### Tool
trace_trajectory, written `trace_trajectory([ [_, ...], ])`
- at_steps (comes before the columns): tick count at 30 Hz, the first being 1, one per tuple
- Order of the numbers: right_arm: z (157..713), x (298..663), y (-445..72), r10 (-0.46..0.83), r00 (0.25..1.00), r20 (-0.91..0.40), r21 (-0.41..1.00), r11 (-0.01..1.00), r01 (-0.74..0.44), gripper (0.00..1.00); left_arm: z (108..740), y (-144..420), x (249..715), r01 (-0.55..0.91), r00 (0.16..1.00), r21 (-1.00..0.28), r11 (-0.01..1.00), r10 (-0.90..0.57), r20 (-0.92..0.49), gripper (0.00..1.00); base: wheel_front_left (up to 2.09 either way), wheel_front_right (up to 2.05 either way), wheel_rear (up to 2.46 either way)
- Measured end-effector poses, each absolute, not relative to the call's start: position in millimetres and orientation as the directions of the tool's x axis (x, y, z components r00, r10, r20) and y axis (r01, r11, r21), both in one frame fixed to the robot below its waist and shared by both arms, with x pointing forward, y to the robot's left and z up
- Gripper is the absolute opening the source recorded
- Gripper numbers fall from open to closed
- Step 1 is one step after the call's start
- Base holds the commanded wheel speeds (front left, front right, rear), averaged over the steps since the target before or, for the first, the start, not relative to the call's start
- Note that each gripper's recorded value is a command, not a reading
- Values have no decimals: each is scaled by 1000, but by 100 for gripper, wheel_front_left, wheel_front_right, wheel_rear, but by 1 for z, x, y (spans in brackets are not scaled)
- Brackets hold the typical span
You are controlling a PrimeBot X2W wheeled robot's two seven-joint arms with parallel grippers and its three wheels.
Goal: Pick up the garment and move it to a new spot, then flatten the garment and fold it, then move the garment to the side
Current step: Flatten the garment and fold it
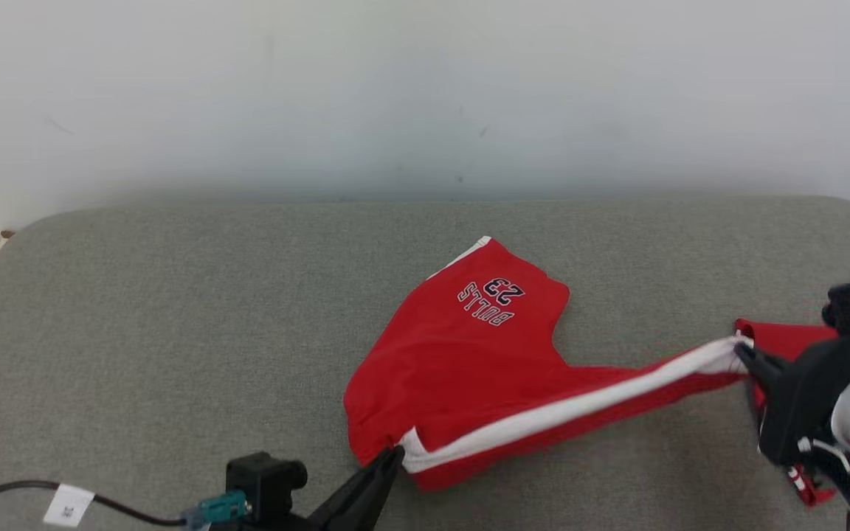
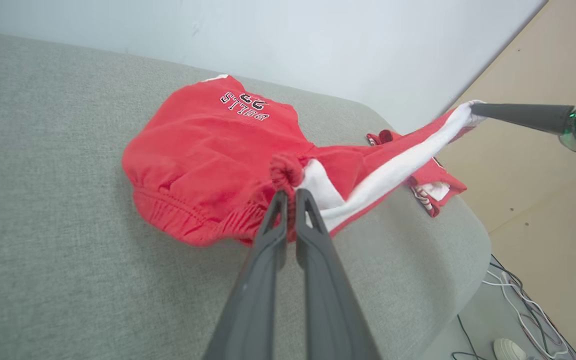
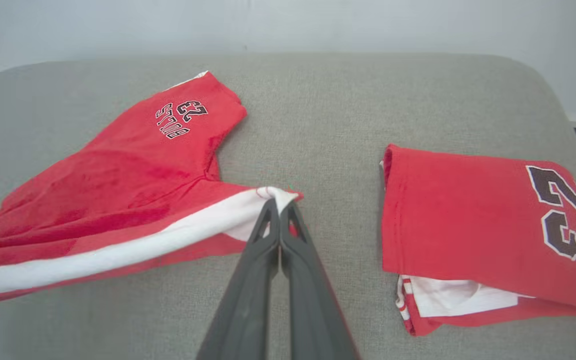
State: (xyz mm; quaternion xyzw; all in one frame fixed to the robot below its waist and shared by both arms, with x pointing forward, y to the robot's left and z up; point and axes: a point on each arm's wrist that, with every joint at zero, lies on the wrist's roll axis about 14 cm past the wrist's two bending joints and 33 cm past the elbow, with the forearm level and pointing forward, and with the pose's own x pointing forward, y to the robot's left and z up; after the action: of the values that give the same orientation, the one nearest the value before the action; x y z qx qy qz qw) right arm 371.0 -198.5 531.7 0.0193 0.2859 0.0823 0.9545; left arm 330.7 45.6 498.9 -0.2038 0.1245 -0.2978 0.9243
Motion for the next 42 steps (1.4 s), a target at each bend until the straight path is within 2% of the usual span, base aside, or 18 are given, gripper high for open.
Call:
trace_trajectory([
  [13,536,507,-161,177,843,-509,-95,961,-259,0,526,41,392,448,845,-513,732,-534,-25,0,0,0,0],
  [20,521,560,-129,218,841,-495,-137,937,-323,0,507,67,421,310,907,-532,788,-413,-84,0,0,0,0],
  [27,516,595,-94,269,854,-446,-169,911,-375,0,486,87,427,216,928,-539,814,-343,-146,0,0,0,0],
  [35,495,609,-61,317,836,-448,-170,888,-428,0,471,104,426,157,936,-518,840,-294,-192,0,0,0,0],
  [36,495,610,-57,325,838,-439,-170,886,-432,0,470,106,426,153,937,-514,844,-290,-197,10,0,0,0],
  [37,495,612,-54,328,839,-435,-173,884,-435,0,470,108,426,149,939,-509,848,-283,-197,29,0,0,0],
  [38,494,614,-52,330,838,-434,-171,884,-436,0,469,110,426,144,940,-503,852,-277,-200,71,0,0,0],
  [39,493,616,-50,333,839,-430,-162,886,-435,0,469,113,426,139,942,-497,857,-269,-201,100,0,0,0],
  [41,497,621,-45,346,850,-397,-153,889,-432,0,467,118,427,125,945,-485,865,-252,-206,100,0,0,0],
  [42,500,623,-42,353,856,-378,-153,888,-434,86,467,121,427,120,949,-480,869,-243,-203,100,0,0,0],
])
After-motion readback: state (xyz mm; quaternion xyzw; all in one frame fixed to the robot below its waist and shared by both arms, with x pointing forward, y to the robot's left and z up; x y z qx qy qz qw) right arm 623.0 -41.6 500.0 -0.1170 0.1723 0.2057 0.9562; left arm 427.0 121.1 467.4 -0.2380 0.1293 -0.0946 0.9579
